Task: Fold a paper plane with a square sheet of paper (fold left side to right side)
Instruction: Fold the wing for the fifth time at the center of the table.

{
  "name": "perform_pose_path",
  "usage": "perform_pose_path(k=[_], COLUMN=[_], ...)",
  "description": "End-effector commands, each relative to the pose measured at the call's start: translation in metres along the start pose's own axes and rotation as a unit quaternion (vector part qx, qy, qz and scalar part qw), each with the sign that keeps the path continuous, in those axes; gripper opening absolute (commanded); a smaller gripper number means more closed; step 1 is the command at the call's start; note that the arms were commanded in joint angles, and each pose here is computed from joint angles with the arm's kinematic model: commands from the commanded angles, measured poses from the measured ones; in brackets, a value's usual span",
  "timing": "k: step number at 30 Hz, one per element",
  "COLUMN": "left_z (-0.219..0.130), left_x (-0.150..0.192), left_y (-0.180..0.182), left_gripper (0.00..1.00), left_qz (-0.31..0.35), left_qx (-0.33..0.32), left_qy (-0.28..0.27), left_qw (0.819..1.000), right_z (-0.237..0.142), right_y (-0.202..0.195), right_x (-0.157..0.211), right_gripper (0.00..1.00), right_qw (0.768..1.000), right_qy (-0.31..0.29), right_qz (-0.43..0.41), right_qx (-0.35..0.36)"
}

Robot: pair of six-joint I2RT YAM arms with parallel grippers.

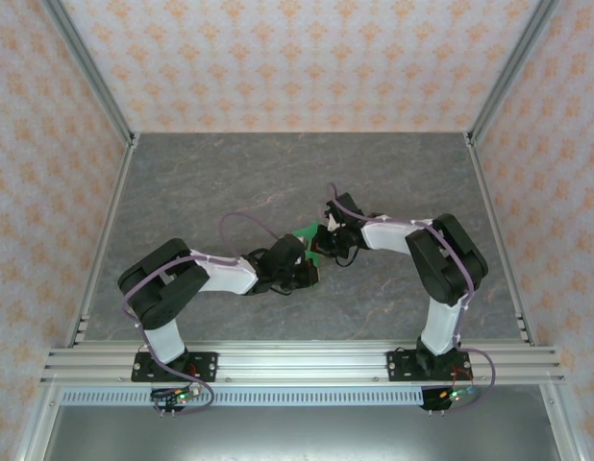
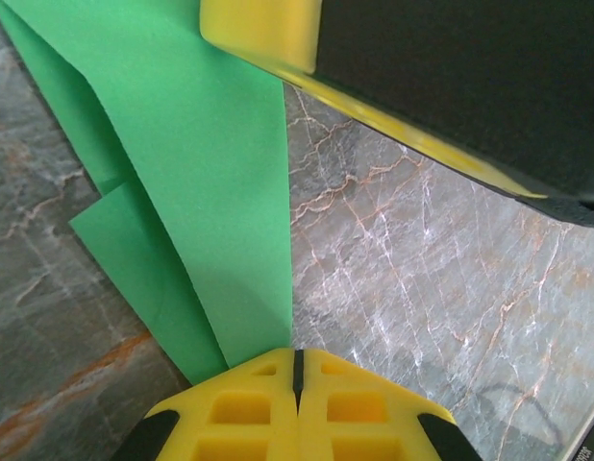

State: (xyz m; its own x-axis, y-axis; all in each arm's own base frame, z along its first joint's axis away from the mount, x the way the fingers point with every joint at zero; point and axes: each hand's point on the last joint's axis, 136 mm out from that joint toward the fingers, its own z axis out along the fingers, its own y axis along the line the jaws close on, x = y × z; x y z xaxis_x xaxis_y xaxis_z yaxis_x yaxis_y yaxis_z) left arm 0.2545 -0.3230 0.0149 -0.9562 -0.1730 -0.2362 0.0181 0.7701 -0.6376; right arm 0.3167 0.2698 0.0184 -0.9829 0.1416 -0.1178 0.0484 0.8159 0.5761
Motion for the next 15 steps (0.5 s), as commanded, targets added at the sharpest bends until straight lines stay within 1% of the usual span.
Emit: perform_pose_path(k=[1, 15], left_z=[-0.002, -0.012], left_x=[0.082, 0.094], left_y=[0.044, 0.049], left_gripper=[0.00, 0.00], left_qz=[-0.003, 0.001], left_qx=[-0.078, -0.079], left_qy=[0.138, 0.145], left_qw=[0.987, 0.986], right_z=[0.015, 0.016], right_y=[-0.042, -0.043], right_x=[0.007, 0.007], right_gripper=[0.08, 0.08], right_qw=[0.997, 0.996], right_qy=[0.008, 0.012], right_qz=[0.012, 0.011], right_qx=[0.079, 0.083])
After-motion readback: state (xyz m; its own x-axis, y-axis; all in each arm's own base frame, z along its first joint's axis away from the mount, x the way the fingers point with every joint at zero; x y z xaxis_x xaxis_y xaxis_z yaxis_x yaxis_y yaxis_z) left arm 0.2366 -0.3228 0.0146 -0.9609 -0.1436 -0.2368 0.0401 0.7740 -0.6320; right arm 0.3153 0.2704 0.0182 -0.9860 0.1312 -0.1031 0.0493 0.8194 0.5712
